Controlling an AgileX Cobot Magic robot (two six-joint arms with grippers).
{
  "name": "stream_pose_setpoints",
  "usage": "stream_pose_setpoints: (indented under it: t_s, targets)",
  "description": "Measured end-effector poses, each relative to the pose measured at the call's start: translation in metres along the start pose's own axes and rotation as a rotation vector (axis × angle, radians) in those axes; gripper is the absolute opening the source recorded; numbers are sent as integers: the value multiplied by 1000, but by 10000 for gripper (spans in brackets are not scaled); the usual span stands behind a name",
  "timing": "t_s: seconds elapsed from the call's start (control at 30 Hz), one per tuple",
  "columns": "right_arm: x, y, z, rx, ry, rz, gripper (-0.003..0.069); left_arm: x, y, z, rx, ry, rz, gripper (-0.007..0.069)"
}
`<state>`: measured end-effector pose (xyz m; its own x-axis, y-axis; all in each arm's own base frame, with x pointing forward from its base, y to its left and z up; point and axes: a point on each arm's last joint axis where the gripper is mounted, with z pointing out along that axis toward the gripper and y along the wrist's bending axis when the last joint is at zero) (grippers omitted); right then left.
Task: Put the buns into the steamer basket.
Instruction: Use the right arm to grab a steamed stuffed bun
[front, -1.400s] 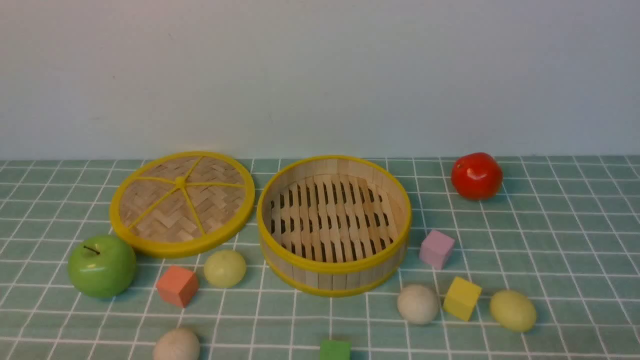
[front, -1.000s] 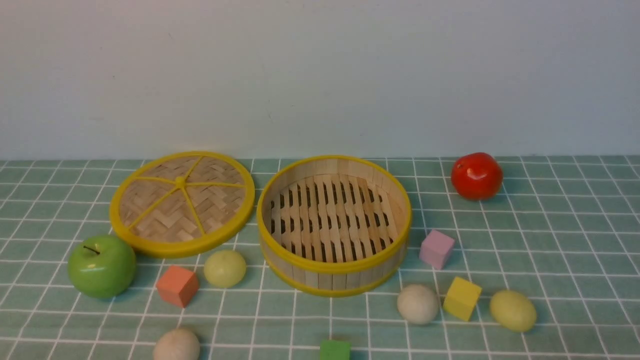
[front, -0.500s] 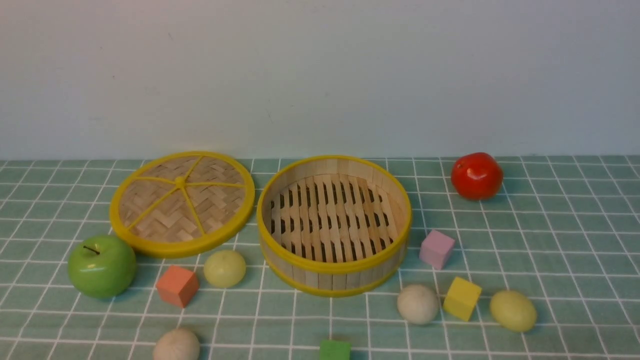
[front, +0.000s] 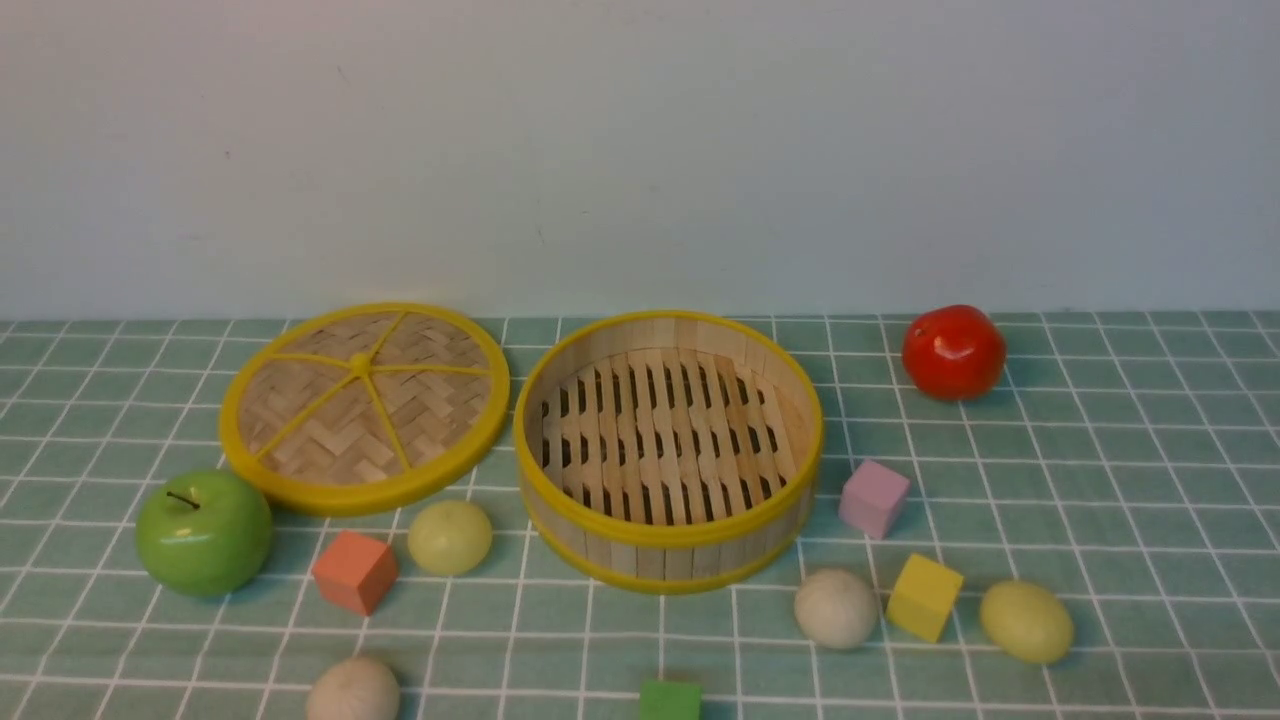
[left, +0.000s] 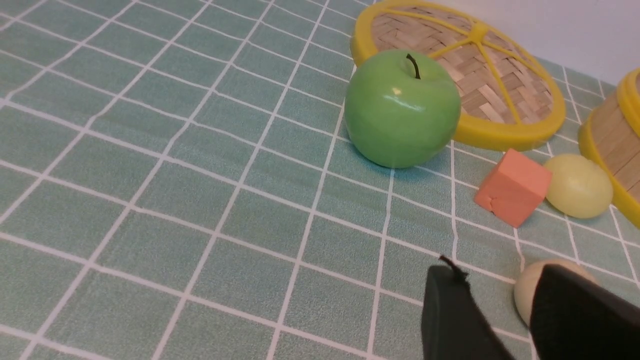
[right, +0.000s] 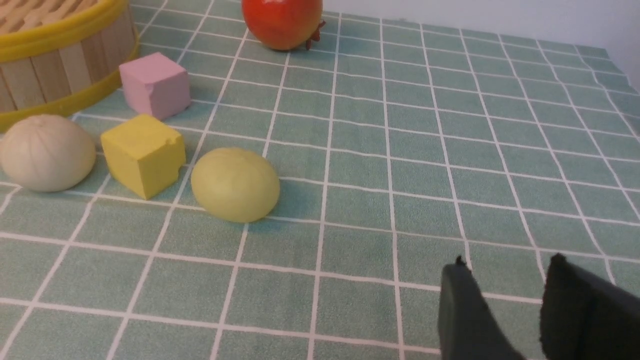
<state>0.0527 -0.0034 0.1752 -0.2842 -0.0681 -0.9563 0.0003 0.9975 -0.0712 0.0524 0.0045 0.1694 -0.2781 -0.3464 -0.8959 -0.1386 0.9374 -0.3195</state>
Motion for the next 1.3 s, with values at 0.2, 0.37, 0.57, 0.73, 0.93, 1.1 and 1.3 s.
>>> stream_pose_setpoints:
  t_s: [0.2,0.37,0.57,0.73,0.93,1.1,1.3]
  targets:
    - [-10,2,0,-15,-136,-1,240,0,0,0,0,0,0,238]
    - [-29,4,-5,-38,-353,-1,240,0,0,0,0,0,0,238]
    - [-51,6,-16,-65,-622,-3,240,0,0,0,0,0,0,238]
    - [-60,5,-24,-101,-746,99,240,0,0,0,0,0,0,238]
    - [-99,-4,-39,-130,-700,364,240,0,0,0,0,0,0,238]
    - [-157,-6,-49,-140,-581,390,240,0,0,0,0,0,0,238]
    - [-192,-4,-26,-128,-245,380,240,0,0,0,0,0,0,238]
